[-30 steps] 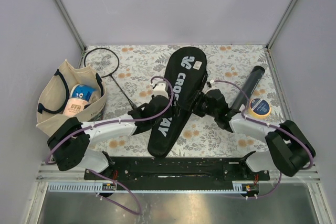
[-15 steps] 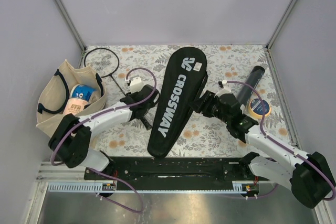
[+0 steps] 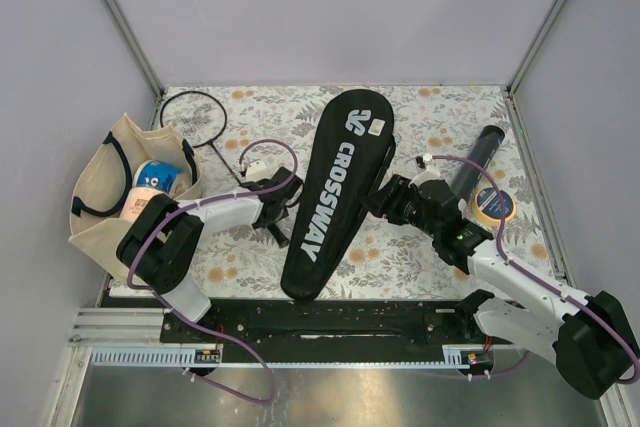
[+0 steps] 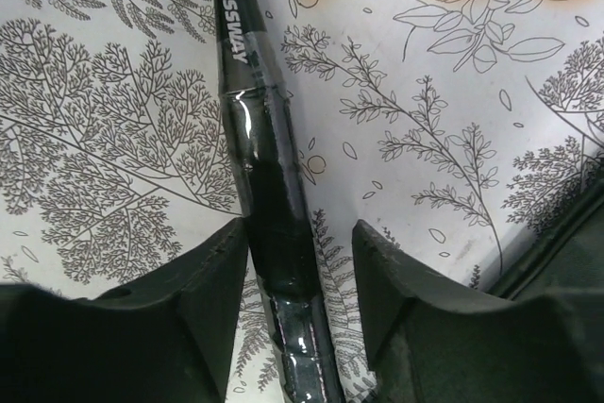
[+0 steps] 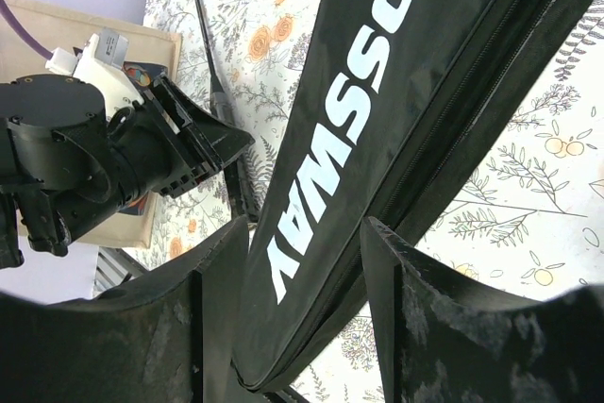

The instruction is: Pack up the badminton gear

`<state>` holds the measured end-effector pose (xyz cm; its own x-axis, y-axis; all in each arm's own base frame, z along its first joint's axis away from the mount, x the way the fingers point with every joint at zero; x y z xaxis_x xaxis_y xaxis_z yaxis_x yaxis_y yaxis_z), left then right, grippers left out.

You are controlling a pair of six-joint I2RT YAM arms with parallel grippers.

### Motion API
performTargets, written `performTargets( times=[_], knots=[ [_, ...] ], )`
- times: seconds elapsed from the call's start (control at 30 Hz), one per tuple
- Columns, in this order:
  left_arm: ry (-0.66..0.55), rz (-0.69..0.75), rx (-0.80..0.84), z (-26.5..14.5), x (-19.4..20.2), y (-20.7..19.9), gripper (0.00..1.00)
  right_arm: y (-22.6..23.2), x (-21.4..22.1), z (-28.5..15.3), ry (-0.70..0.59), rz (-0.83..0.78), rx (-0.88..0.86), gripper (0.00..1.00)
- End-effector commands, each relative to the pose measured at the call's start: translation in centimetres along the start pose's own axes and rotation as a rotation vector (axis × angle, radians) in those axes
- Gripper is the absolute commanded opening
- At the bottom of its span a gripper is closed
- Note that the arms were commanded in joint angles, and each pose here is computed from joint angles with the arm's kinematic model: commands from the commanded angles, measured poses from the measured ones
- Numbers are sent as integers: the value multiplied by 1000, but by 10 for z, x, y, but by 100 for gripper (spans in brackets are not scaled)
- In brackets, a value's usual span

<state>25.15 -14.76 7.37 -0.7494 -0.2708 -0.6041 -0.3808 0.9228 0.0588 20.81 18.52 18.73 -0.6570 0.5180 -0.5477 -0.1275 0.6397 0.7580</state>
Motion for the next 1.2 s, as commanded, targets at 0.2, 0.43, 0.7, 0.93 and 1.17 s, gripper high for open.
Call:
performTargets(
  times=[0.2,0.43,0.7,0.93,1.17],
  knots=[
    [60,-68,140,-6,8,-4,17,10,-3,5,1,-1,-62,60],
    [86,-67,285,-26,14,-3,0,31,-5,41,74,55,-148,68],
    [66,-95,450,-68,21,4,0,60,19,104,224,202,-259,76],
    [76,-175,547,-87,35,21,0,76,59,147,316,271,-299,77],
    [55,-202,601,-93,39,30,0,82,94,176,408,265,-305,72]
  ],
)
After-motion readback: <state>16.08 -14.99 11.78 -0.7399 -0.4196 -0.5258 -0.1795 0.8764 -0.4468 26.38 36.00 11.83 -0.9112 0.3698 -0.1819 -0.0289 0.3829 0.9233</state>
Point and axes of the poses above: each gripper's point midway between its finger pads, its own z axis out along the fingers, its own y axis along the line the jaws close on, x = y × z, the point moved 7 cm from there along -z, back along the fingers, and after that the axes turned 5 degrees about z, right-handed, at the moved point
